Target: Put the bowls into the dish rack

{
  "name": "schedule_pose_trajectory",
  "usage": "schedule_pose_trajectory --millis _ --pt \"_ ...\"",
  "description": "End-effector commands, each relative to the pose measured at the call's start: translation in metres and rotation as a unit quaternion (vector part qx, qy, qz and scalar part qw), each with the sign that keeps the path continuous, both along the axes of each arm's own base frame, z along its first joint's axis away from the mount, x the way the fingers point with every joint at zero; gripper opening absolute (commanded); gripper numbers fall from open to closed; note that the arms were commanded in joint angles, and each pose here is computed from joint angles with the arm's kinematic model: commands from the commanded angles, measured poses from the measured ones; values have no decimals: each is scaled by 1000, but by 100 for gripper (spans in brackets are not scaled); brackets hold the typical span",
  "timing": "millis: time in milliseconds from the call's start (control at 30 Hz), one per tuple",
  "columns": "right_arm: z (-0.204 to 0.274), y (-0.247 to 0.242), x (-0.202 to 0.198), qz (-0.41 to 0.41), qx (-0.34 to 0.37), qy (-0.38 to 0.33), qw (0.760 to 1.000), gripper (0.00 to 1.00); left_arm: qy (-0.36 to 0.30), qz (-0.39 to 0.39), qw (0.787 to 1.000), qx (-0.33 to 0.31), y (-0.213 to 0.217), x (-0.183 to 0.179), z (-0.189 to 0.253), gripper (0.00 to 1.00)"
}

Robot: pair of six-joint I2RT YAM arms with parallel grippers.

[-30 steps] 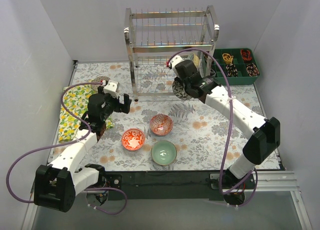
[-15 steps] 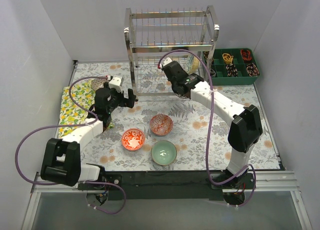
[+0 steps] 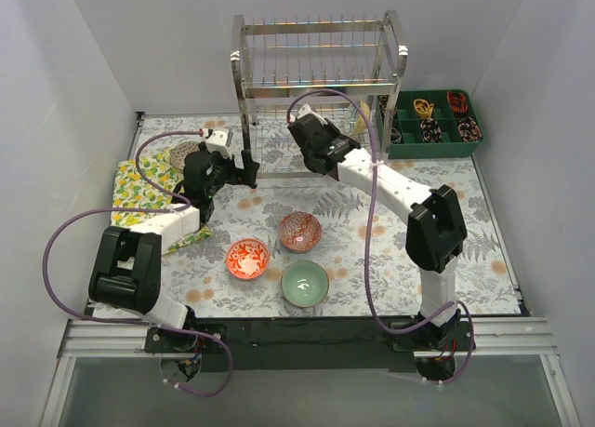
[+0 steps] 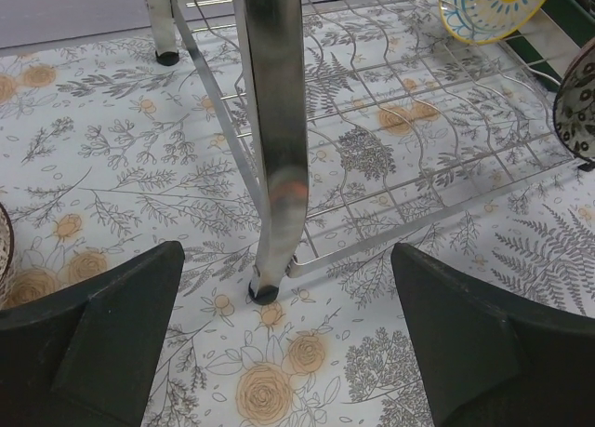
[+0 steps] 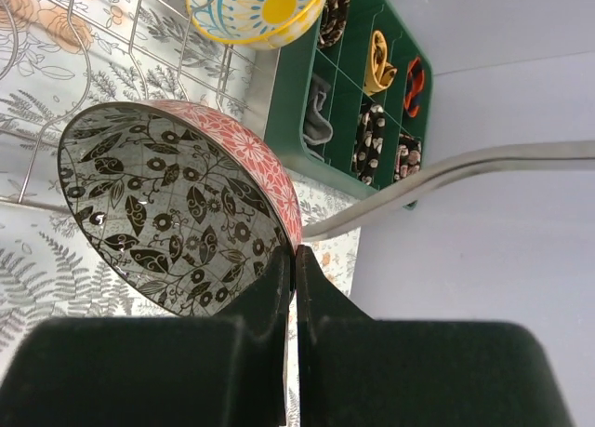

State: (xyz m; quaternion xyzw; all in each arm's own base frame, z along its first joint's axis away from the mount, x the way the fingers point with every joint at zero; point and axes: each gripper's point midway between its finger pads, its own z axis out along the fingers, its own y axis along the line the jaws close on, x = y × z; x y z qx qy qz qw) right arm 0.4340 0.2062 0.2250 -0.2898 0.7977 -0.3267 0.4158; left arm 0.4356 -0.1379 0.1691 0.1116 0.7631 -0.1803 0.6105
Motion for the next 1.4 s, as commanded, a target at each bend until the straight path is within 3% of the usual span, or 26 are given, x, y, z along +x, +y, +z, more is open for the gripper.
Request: schedule_pose_trajectory --millis 0,333,600,967,1100,1200,1367 --pt "29 2 17 -46 -21 -81 995 1 -20 -2 999 -25 -4 12 22 95" --pt "40 23 55 -83 -20 -150 985 1 6 -10 1000 -29 -6 1 7 95" --pt "36 16 81 -126 -40 -194 972 1 3 -16 999 -37 -18 17 4 92" --pt "45 12 103 -168 -40 -239 956 1 20 -26 998 -60 -31 40 -6 72" --pt "43 14 102 -174 -43 -243 953 1 17 -24 998 -56 -31 50 -6 54" --pt "44 12 101 -175 -43 -243 953 1 14 -19 998 -56 -29 51 -5 50" --pt "46 11 100 -177 -43 -245 952 1 13 -22 998 -53 -31 52 -9 35"
